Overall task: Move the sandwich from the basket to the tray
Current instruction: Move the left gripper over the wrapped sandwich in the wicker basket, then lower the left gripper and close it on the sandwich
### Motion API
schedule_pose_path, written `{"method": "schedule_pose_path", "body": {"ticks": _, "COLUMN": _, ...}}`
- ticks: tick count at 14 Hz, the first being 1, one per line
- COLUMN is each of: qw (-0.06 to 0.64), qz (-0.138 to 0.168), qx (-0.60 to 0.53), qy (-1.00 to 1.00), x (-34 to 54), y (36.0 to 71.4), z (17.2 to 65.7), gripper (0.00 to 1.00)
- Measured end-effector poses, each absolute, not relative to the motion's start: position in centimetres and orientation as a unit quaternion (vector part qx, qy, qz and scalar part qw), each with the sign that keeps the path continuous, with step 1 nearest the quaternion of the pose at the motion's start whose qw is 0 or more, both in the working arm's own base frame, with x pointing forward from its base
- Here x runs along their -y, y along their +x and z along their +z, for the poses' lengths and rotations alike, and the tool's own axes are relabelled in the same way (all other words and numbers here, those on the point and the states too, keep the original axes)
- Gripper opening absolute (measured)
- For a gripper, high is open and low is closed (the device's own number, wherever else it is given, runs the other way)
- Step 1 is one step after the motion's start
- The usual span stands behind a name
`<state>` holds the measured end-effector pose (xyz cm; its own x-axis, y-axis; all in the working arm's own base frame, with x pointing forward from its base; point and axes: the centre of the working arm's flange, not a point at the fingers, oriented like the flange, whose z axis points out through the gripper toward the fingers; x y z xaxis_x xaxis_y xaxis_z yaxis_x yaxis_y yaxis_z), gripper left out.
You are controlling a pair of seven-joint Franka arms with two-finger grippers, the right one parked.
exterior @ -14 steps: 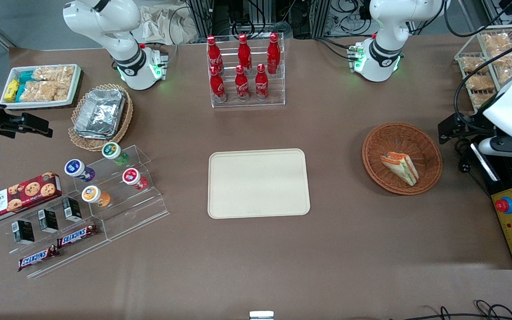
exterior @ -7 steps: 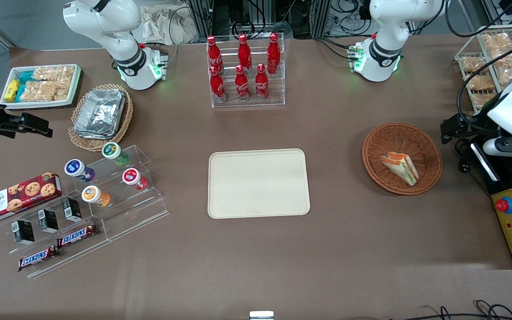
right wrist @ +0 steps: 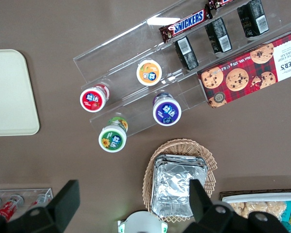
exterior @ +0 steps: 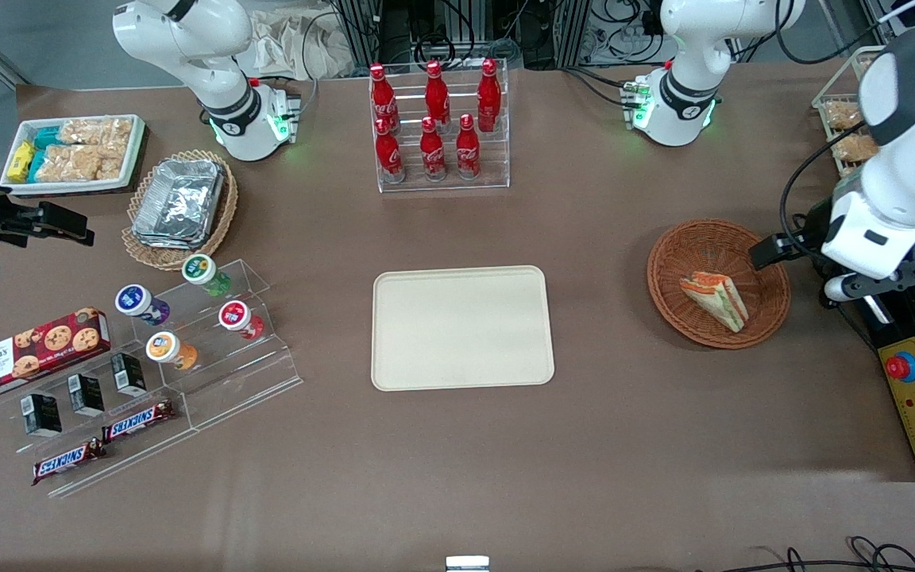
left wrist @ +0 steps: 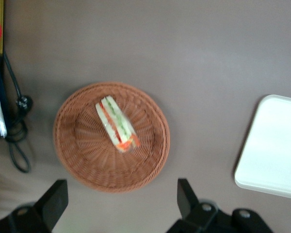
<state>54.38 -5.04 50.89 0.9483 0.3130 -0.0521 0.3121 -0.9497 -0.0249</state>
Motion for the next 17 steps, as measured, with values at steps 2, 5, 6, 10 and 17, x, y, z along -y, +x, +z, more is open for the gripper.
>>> {"method": "schedule_pose_path", "body": {"ticks": 2, "qw": 0.009, "qz": 0.014, "qx": 0.234, "qy": -0.972, "x": 4.9, "y": 52.4, "z": 47.1, "gripper": 1.00}}
{"method": "schedule_pose_path", "body": {"ticks": 5, "qw": 0.009, "qz": 0.008, "qx": 0.321, "qy": -0.947, "x": 4.8, "y": 50.9, "z": 42.4, "gripper": 1.00}}
{"method": "schedule_pose_path", "body": {"ticks": 6, "qw": 0.010, "qz": 0.010, "qx": 0.340, "qy": -0.940, "x": 4.8, "y": 50.6, "z": 41.2, "gripper": 1.00}}
{"method": "schedule_pose_path", "body": {"ticks": 10, "qw": 0.011, "qz": 0.016, "qx": 0.399, "qy": -0.917, "x": 4.6, "y": 50.6, "z": 37.3, "gripper": 1.00}}
{"method": "schedule_pose_path", "body": {"ticks": 17, "qw": 0.010, "qz": 0.015, "qx": 0.447, "qy": -0.894, "x": 2.6, "y": 51.6, "z": 29.6, "gripper": 1.00}}
